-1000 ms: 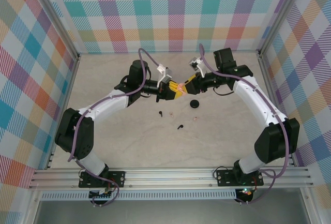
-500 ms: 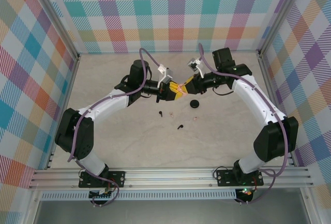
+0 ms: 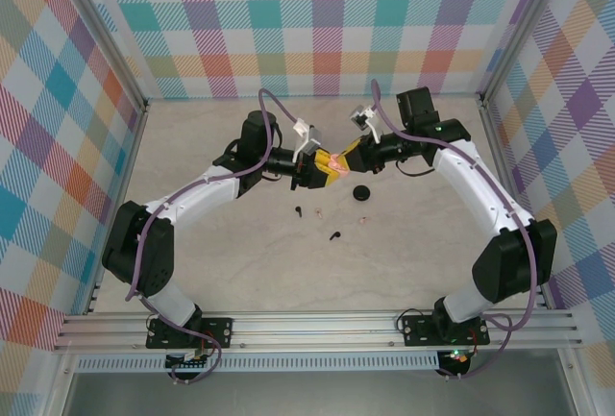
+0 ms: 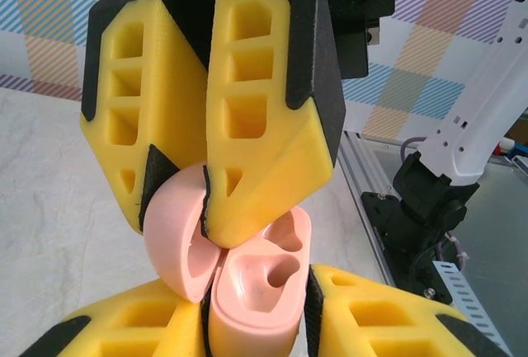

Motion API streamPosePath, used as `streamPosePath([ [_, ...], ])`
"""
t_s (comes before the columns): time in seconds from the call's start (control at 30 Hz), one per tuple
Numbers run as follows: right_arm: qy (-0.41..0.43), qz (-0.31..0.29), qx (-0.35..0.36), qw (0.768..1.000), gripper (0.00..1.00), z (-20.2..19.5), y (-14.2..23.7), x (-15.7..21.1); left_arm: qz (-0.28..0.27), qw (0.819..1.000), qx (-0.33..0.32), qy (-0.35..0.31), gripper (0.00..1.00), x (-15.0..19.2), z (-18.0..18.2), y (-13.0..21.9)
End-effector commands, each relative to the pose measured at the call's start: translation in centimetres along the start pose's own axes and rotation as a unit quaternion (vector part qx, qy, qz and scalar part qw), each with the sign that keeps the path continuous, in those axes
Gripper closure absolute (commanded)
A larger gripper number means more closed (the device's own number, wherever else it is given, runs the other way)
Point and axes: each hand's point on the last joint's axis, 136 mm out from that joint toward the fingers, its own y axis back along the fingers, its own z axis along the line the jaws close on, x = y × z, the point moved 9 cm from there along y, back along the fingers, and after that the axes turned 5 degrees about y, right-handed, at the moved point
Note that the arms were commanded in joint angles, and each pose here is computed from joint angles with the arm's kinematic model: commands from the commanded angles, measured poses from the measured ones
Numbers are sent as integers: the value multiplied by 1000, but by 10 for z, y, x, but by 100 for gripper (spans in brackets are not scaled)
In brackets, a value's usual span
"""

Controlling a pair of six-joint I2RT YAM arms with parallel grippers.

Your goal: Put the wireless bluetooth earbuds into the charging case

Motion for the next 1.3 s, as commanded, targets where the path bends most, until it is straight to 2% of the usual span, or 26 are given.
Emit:
streamPosePath([
  [0.0,30,-32,-20,999,79,18,11,-15,-11,1000,4,-17,67,-14,-3,-5],
  [0.5,40,-42,-16,998,80,24,16,-16,-13,1000,4,-3,69,-14,0,-7],
  [0.57,40,-43,-15,998,80,24,17,-16,-11,1000,10,0,76,-14,0,-7],
  [0.63,37,-42,-13,998,80,23,16,-15,-11,1000,9,1,90,-14,0,-7],
  [0.77,30,-37,1,999,79,20,16,-13,-13,1000,5,-4,97,-16,-2,-5],
  [1.03,11,-22,67,997,52,7,16,-7,-19,1000,-10,-12,98,-15,-6,-2],
  [1.27,11,-27,84,996,46,8,19,-8,-18,999,-35,-3,97,-10,-3,-1],
])
